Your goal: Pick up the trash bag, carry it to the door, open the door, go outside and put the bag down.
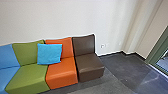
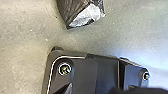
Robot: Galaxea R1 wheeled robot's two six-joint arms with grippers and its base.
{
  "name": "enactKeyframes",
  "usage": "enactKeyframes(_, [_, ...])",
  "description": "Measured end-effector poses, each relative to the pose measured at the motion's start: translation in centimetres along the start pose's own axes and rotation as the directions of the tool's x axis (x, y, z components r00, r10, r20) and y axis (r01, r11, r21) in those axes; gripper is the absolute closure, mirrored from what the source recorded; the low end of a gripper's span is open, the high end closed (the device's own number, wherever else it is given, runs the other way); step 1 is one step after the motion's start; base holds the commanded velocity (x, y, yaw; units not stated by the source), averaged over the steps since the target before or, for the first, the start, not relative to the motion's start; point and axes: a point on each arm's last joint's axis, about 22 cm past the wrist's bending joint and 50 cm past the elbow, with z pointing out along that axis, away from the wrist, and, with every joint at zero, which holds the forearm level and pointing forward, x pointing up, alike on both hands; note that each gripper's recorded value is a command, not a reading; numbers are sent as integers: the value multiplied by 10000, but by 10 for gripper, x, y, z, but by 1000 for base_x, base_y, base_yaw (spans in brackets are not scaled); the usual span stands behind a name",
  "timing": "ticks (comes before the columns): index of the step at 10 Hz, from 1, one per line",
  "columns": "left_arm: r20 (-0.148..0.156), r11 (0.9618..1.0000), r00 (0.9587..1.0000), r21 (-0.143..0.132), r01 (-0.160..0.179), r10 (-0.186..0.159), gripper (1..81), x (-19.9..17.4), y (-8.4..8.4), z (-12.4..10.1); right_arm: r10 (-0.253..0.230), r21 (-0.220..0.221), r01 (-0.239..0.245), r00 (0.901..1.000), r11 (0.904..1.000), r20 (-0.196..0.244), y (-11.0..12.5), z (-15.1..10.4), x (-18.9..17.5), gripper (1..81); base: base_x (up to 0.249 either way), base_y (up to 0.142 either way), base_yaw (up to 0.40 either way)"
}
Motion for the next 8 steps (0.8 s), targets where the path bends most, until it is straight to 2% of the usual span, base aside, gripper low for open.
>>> enactKeyframes(2, [-253,9999,9997,-117,-45,42,10,31,6,2,-39,28,40,9995,10000,-323,1,-2,27,10,0,0,0])
enactKeyframes(5, [-720,9994,9972,-259,-215,196,10,73,16,7,-347,335,377,9957,9987,-857,-13,0,72,10,0,0,0])
enactKeyframes(7, [-779,9984,9964,-431,-354,320,10,86,27,17,-633,584,717,9889,9957,-1346,-28,-5,114,10,0,0,0])
enactKeyframes(8, [-832,9983,9960,-473,-352,311,10,91,27,21,-819,817,963,9829,9920,-1647,-45,-8,142,10,0,0,0])
